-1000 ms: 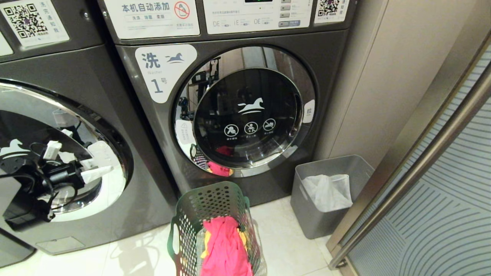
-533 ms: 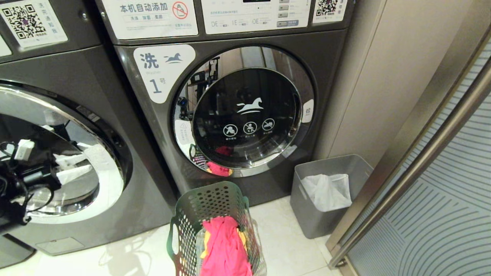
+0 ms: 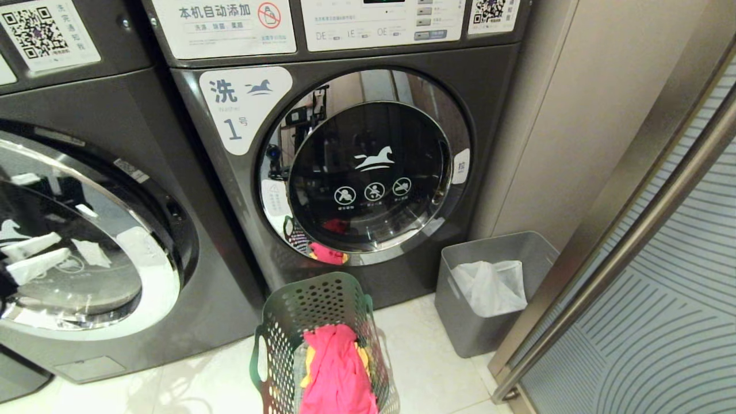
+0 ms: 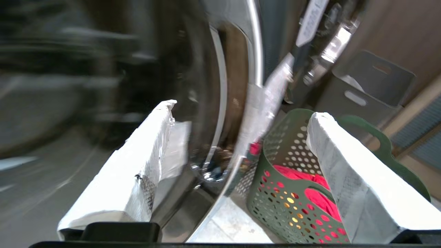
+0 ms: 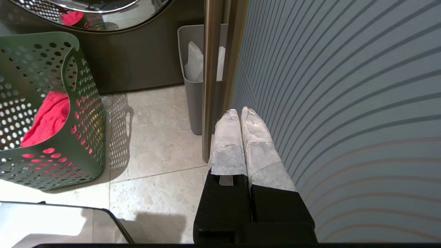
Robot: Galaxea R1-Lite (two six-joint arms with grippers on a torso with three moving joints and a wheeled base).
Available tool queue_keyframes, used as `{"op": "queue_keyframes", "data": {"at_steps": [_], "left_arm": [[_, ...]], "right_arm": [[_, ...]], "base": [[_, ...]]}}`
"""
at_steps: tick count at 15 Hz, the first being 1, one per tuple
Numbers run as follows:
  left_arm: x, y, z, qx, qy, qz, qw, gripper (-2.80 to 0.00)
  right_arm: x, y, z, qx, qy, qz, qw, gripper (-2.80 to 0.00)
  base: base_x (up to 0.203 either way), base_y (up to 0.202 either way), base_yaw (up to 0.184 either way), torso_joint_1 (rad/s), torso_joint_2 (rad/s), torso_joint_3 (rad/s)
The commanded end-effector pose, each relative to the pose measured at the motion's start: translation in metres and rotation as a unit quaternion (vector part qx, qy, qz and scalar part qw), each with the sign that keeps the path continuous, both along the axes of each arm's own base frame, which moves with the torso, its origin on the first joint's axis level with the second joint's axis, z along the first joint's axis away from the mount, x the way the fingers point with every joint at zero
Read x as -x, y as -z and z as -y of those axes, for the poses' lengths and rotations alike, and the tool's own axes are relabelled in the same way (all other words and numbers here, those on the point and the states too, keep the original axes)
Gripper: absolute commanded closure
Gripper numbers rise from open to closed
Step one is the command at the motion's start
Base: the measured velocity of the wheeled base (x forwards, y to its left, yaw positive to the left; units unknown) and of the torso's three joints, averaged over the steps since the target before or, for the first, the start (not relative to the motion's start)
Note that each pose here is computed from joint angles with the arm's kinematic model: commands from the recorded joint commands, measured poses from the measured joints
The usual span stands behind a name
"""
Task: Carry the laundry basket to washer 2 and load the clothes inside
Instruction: Open the lid of the washing machine
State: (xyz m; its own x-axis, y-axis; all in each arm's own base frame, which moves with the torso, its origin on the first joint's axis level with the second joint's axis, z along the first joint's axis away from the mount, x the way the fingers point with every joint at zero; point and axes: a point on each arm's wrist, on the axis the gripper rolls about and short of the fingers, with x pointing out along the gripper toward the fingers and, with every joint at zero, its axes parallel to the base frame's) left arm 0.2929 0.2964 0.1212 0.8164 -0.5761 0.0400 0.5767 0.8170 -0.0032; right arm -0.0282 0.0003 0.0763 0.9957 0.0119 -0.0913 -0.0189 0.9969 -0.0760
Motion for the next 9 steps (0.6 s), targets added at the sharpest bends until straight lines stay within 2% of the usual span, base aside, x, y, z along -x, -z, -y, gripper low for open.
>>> {"op": "queue_keyframes", "data": {"at_steps": [1,3,4,5,6,7,9], "left_arm": [[0.06,-0.054,0.008,-0.027,-0.057,0.024,0.9977,-2.8],[0.109,-0.081,0.016,-0.023,-0.141,0.034,0.9891,-2.8],[0.132,-0.095,0.023,-0.018,-0.191,0.041,0.9805,-2.8],[0.154,-0.111,0.031,-0.014,-0.244,0.052,0.9683,-2.8],[0.177,-0.129,0.041,-0.009,-0.306,0.065,0.9497,-2.8],[0.2,-0.149,0.054,-0.005,-0.371,0.082,0.9249,-2.8],[0.233,-0.193,0.09,0.005,-0.468,0.134,0.8736,-2.8]], "right_arm": [[0.0,0.0,0.0,0.0,0.0,0.0,1.0,0.0],[0.0,0.0,0.0,0.0,0.0,0.0,1.0,0.0],[0.0,0.0,0.0,0.0,0.0,0.0,1.0,0.0],[0.0,0.0,0.0,0.0,0.0,0.0,1.0,0.0],[0.0,0.0,0.0,0.0,0.0,0.0,1.0,0.0],[0.0,0.0,0.0,0.0,0.0,0.0,1.0,0.0],[0.0,0.0,0.0,0.0,0.0,0.0,1.0,0.0]], "base": [[0.0,0.0,0.0,0.0,0.0,0.0],[0.0,0.0,0.0,0.0,0.0,0.0],[0.0,0.0,0.0,0.0,0.0,0.0],[0.0,0.0,0.0,0.0,0.0,0.0],[0.0,0.0,0.0,0.0,0.0,0.0],[0.0,0.0,0.0,0.0,0.0,0.0],[0.0,0.0,0.0,0.004,0.0,0.014]]}}
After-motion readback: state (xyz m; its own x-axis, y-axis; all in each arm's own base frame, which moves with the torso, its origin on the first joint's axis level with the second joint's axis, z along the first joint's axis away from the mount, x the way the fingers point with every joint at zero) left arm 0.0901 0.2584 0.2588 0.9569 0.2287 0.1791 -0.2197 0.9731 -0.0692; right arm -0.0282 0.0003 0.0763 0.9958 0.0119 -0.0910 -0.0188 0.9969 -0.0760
